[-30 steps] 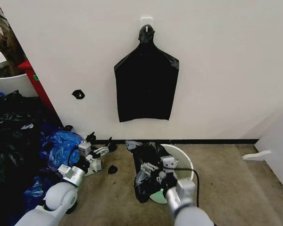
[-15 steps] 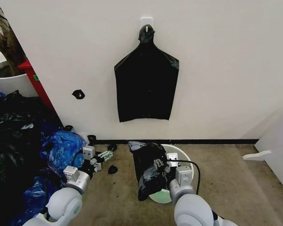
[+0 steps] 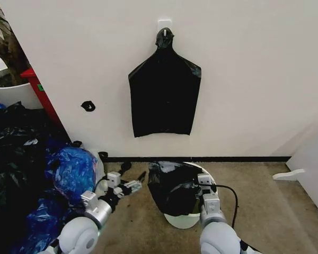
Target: Place the garbage bag over the trash bin.
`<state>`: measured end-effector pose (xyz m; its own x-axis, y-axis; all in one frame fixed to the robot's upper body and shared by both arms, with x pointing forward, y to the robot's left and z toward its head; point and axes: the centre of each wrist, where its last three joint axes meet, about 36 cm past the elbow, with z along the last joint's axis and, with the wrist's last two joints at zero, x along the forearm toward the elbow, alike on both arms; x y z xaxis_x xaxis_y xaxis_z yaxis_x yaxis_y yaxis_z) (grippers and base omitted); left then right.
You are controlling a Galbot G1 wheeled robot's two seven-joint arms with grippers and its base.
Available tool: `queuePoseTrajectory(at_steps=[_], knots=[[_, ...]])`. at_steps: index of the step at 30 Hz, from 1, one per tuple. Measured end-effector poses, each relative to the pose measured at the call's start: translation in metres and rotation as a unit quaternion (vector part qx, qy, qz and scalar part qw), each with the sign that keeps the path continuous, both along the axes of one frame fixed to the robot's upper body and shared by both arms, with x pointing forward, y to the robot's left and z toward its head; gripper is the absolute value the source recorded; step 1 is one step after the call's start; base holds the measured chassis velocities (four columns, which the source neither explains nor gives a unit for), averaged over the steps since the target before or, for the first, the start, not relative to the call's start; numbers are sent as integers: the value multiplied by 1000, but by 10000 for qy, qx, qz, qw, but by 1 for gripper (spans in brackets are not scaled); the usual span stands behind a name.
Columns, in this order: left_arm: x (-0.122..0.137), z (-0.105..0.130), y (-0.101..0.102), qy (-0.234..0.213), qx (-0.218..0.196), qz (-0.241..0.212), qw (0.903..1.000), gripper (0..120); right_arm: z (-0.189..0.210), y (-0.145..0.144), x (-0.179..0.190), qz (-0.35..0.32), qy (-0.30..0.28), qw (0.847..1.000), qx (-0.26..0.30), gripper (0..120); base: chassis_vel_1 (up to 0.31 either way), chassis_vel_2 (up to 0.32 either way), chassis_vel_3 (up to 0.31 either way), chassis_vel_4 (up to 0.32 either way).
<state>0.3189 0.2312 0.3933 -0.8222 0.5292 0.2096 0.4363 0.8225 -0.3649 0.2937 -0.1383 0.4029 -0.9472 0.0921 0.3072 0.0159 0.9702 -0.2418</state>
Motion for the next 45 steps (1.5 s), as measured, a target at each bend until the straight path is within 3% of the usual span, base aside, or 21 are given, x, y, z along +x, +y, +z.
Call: queuePoseTrajectory(at_steps=[5,12,24,31,36,38,45], knots=[[-6,4,-29,573,-21,-216,9981,100,-6,-2,-5,-105,63,9999,-9,0,0,0,0,0],[-3,-1,-60,985,494,215,9937,98,-5,6,-12,-26,128,9997,199,0,0,0,0,0],[18,15,-73,798,750,213,9938,94,-4,8,-13,-11,129,9996,256,0,0,0,0,0],[35,26,-92,735,1120,-75,9910,93,-3,10,-13,-17,144,9995,289,0,0,0,0,0],[37,22,-114,997,1579,-79,9824,93,-1,10,-14,-28,136,9994,317,0,0,0,0,0],[39,20,-131,1167,1888,18,9751,93,2,10,-15,-33,112,9994,341,0,0,0,0,0],[46,10,-170,1410,2386,278,9604,94,4,10,-16,-37,107,9993,366,0,0,0,0,0]])
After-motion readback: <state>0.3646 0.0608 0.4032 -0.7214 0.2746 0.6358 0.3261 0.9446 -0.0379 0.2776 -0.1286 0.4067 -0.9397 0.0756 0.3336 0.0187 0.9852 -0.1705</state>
